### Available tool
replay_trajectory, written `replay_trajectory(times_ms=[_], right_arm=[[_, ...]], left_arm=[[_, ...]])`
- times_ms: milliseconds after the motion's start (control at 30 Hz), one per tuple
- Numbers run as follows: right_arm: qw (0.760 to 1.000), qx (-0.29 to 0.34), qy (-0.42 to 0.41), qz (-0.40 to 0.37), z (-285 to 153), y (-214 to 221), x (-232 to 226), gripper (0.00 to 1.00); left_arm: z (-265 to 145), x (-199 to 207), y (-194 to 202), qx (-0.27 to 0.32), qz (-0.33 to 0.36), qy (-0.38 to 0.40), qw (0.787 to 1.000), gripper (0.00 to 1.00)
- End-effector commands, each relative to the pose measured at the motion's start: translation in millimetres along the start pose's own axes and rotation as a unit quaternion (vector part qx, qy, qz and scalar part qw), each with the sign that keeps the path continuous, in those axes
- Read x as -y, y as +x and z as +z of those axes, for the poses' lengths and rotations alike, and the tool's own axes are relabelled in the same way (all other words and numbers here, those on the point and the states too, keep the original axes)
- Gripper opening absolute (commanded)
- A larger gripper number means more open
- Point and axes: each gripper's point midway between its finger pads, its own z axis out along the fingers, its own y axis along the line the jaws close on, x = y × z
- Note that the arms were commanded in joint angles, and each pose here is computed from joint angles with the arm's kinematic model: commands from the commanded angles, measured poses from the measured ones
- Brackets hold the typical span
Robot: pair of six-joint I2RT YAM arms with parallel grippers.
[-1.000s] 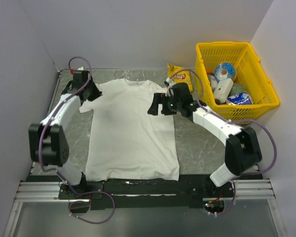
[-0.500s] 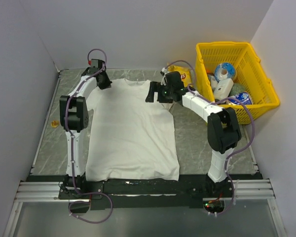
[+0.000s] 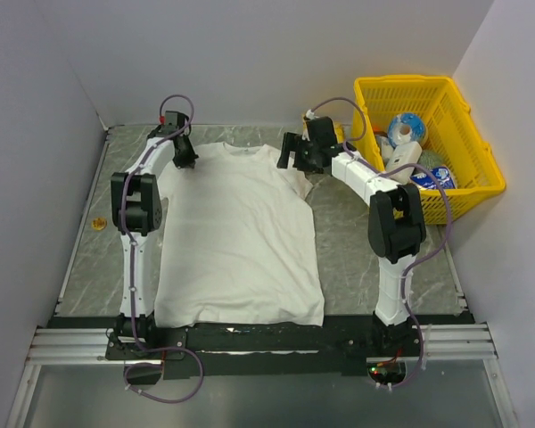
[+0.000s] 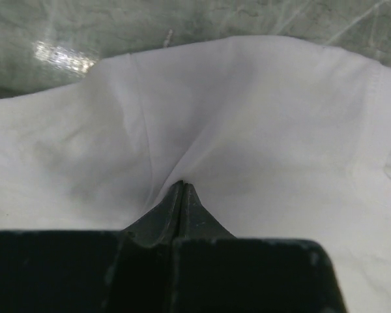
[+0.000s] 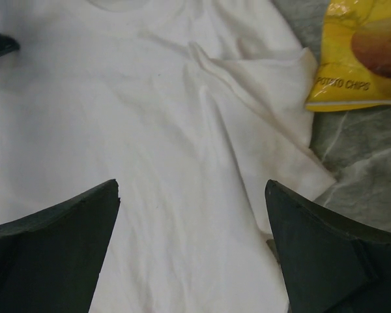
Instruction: Pin the brooch onto the clothing
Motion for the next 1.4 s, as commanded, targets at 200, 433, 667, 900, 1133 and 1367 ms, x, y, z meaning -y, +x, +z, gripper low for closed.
replay_trajectory(times_ms=[200,433,667,900,1133,1367], right_arm=[[0.999,-0.002,0.043,-0.022,16.2,-13.4,20.4,0.97],[0.998,-0.005,0.04,-0.037,15.3,-11.3,18.2,0.95],[0.996,-0.001,0.05,-0.069,20.4,-12.6,12.1,0.93],[0.995,0.021,0.041,-0.083,29.0,-27.4,7.1,0.88],[0.995,0.012,0.022,-0.094,38.6,-34.5,-2.6,0.82],[0.995,0.012,-0.004,-0.097,-1.1,-16.6,-23.6,0.81]], left_arm=[[-4.8,-53.5,-33.3,0.033,0.012,-0.067,0.997,0.01],[-4.8,-28.8,-59.9,0.069,0.014,-0.018,0.997,0.02],[-1.5,-2.9,-65.9,0.08,0.023,0.026,0.996,0.04],[-61.6,44.0,-72.4,0.121,0.044,0.108,0.986,0.05],[-114.7,47.8,-12.6,0.091,0.067,0.101,0.988,0.03],[-146.6,-5.8,67.4,0.037,0.04,0.01,0.998,0.01]])
